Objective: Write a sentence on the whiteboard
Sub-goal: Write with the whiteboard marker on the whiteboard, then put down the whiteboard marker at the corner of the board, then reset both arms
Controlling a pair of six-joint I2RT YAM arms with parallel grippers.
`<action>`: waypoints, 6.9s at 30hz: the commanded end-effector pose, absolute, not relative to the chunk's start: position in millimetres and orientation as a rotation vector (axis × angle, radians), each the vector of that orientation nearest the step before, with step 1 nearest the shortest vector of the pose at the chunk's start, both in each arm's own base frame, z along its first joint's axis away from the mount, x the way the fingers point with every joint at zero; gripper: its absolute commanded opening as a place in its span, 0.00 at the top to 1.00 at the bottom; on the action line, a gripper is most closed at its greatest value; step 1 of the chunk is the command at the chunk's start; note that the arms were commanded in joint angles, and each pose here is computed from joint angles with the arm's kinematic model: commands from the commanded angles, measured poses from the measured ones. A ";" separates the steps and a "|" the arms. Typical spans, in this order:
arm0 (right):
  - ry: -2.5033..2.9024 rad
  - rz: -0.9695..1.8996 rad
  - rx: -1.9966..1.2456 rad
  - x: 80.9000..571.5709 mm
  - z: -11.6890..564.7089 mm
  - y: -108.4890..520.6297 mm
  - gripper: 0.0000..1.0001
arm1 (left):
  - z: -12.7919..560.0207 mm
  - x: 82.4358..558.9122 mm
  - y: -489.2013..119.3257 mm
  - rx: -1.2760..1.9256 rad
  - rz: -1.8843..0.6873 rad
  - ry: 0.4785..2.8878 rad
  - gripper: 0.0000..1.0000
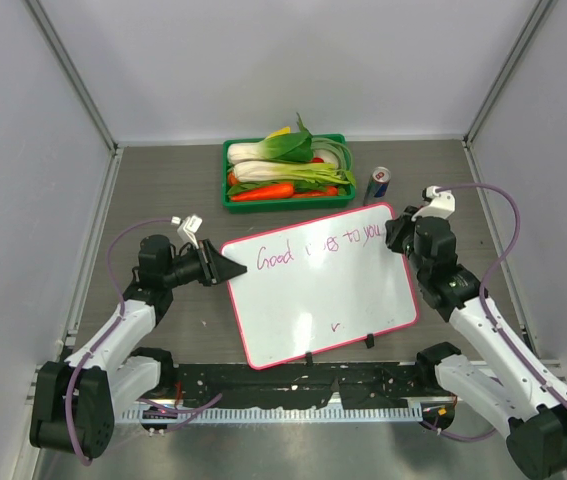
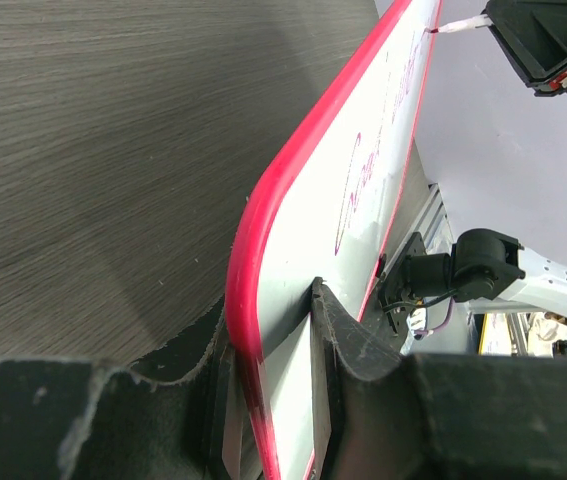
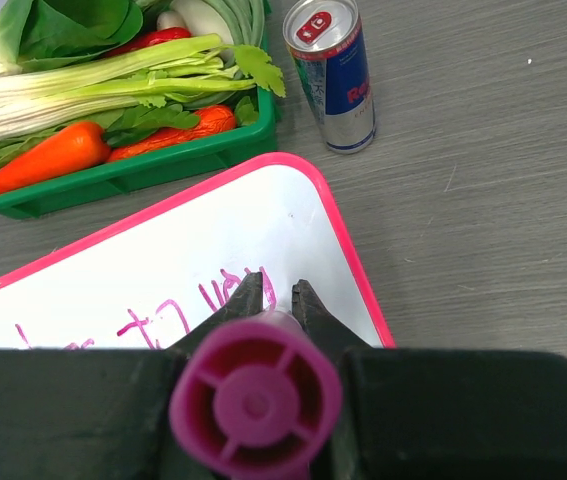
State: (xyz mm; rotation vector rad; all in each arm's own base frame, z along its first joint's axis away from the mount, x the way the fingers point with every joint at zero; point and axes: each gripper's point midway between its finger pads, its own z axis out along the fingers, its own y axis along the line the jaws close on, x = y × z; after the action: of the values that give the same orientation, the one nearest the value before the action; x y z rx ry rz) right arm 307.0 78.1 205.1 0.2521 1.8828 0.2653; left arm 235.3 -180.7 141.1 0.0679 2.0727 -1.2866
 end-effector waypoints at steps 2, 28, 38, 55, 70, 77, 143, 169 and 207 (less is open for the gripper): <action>1.872 0.260 0.253 305.8 212.2 75.8 0.99 | 112.4 256.9 -154.7 0.042 -1.022 2.088 1.00; 1.764 0.243 0.302 307.1 252.6 65.0 0.99 | 115.5 256.8 -154.3 0.043 -1.021 2.077 1.00; 1.804 0.229 0.313 317.4 233.8 65.9 0.99 | 115.5 258.0 -154.3 0.044 -1.019 2.077 1.00; 1.861 0.228 0.301 315.7 207.1 68.9 0.99 | 116.3 258.6 -155.2 0.046 -1.026 2.077 1.00; 1.703 0.396 0.273 296.8 276.3 80.1 0.99 | 118.3 259.6 -154.5 0.040 -1.021 2.071 1.00; 1.722 0.423 0.268 290.7 266.5 83.2 0.98 | 122.9 261.8 -152.3 0.020 -1.006 2.053 0.94; 2.038 0.809 0.895 346.9 104.6 -5.7 0.93 | 256.8 229.1 -164.3 0.113 -1.100 1.810 0.00; 2.100 0.758 1.005 351.1 64.2 -19.2 0.19 | 268.8 235.6 -171.9 0.082 -1.186 1.800 0.00; 1.985 0.552 0.795 351.7 150.5 -27.2 0.19 | 249.2 271.3 -140.5 -0.290 -1.008 1.872 0.00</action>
State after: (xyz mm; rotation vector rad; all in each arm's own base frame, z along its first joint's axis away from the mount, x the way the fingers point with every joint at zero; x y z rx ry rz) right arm 341.4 -20.4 114.9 0.8877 2.0441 0.6468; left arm 264.7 -148.1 235.0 -0.2329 1.9040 -1.0534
